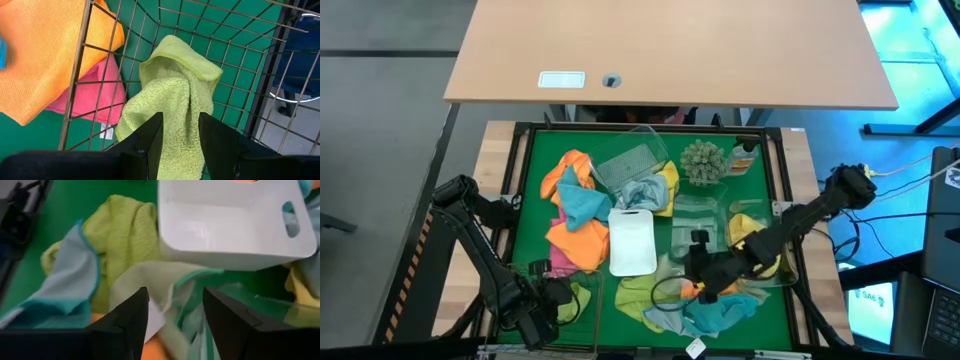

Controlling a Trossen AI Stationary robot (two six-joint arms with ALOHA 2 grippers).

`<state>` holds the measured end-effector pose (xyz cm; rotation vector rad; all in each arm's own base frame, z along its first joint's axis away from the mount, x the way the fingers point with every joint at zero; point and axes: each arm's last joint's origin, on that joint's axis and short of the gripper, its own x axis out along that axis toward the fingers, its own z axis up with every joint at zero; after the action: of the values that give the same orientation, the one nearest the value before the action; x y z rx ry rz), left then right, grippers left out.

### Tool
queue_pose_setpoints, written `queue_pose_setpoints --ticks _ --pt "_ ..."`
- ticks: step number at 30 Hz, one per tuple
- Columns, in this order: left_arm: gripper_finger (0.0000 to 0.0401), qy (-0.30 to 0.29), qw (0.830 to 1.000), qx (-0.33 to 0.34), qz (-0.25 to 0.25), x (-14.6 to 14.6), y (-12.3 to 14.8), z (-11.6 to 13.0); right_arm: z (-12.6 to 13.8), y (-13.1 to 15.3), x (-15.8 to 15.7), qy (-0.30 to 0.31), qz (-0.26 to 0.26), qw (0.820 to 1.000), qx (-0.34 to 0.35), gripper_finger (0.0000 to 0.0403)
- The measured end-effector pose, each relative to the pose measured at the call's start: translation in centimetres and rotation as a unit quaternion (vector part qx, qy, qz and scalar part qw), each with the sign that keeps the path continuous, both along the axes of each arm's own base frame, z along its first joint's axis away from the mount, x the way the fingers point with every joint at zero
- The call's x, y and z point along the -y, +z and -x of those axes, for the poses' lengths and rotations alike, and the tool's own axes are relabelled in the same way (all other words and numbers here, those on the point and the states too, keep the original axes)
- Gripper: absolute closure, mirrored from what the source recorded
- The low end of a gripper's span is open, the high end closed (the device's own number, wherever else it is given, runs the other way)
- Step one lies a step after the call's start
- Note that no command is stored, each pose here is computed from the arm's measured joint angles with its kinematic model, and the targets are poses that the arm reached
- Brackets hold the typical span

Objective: Sort microfiber towel by color & place in baskets
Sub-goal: Put the light green microfiber towel into the gold wire basket

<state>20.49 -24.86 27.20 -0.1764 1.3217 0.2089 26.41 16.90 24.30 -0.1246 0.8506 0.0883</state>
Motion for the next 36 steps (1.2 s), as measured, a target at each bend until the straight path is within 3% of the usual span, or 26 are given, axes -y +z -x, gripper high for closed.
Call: queue_pose_setpoints --ticks 9,19,36 --pt "0.0283 0.0 1.0 0.001 -0.001 0.0 0.0 0.0 0.7 -0.3 -1.6 0.02 0.004 1.0 -0.01 0.0217" --pt "0.0283 0.0 1.0 0.002 0.0 0.0 0.0 0.0 -0.5 -3.9 -2.2 0.012 0.077 0.996 -0.042 0.0217" --pt "0.0283 0.0 1.0 0.007 0.011 0.2 0.0 -0.1 -0.5 -4.1 -2.1 0.027 0.058 0.996 -0.066 0.0225"
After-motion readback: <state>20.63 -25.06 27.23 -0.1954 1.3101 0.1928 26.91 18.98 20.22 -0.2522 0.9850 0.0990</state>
